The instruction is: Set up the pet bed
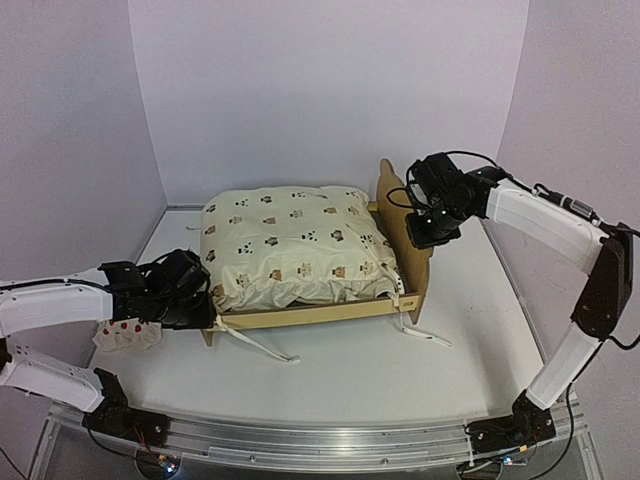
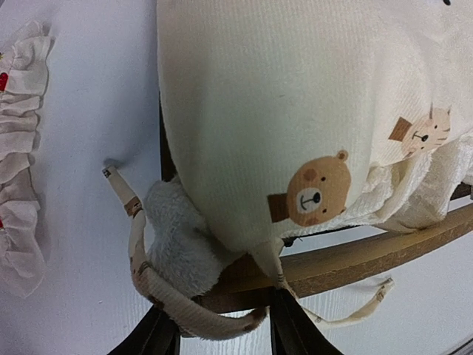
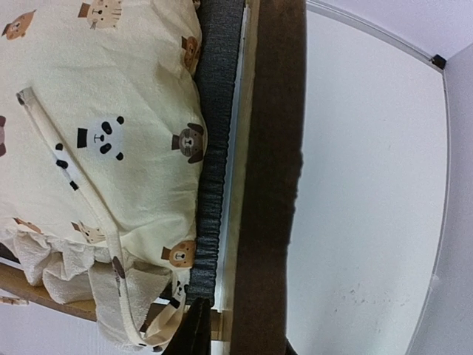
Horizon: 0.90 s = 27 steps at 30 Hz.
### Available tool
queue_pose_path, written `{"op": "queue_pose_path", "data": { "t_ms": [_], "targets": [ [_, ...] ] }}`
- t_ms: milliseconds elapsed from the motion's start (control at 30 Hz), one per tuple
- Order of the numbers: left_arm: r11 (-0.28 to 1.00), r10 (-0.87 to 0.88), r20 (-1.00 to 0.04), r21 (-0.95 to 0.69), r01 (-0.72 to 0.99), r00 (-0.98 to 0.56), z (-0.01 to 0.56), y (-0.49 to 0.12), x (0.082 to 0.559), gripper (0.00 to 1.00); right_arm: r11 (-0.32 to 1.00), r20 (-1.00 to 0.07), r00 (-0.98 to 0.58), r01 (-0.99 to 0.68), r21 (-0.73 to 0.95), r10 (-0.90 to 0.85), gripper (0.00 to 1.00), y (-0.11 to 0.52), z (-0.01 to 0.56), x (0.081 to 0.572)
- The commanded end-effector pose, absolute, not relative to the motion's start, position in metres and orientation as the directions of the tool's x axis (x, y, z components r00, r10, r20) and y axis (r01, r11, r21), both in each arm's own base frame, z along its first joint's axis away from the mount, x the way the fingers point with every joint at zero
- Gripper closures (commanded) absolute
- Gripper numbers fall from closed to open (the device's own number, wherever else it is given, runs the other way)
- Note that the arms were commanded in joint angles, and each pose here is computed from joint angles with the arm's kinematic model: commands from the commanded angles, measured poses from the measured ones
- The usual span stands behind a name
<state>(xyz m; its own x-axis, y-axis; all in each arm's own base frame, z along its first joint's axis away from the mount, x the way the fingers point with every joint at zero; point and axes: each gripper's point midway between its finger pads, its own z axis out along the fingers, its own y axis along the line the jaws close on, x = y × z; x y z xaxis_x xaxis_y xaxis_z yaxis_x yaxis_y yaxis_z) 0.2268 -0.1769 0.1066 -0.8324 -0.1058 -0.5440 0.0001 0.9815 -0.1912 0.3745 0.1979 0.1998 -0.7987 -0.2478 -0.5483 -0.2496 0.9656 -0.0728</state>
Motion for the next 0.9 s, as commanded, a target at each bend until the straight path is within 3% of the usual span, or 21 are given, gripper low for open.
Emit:
{"op": "queue_pose_path", "data": {
  "t_ms": [0, 200, 333, 567, 700, 867],
  "targets": [
    [0.976, -0.140, -0.548, -0.219, -0.020, -0.824, 0.119, -0.177, 0.224, 0.47, 0.933, -0.547, -0.783, -0.359, 0.009, -0.296, 0.72, 0.235, 0.196, 0.370],
    [0.980, -0.136, -0.618, -0.196, -0.015, -0.774, 0.161, -0.179, 0.241, 0.20, 0.932, -0.610, -0.734, -0.361, -0.021, -0.298, 0.37, 0.220, 0.226, 0.361],
    [0.983, -0.108, -0.688, -0.180, 0.025, -0.717, 0.206, -0.188, 0.260, 0.15, 0.938, -0.666, -0.691, -0.346, -0.034, -0.279, 0.24, 0.201, 0.254, 0.343],
    [0.980, -0.030, -0.765, -0.148, 0.130, -0.643, 0.258, -0.234, 0.298, 0.09, 0.920, -0.708, -0.671, -0.384, 0.078, -0.220, 0.21, 0.191, 0.275, 0.301],
    [0.967, 0.033, -0.783, -0.132, 0.218, -0.621, 0.263, -0.279, 0.314, 0.11, 0.846, -0.688, -0.689, -0.489, 0.211, -0.226, 0.27, 0.223, 0.278, 0.283],
    [0.942, 0.110, -0.787, -0.113, 0.317, -0.607, 0.253, -0.325, 0.313, 0.13, 0.805, -0.672, -0.682, -0.553, 0.213, -0.290, 0.35, 0.262, 0.273, 0.290]
  ]
}}
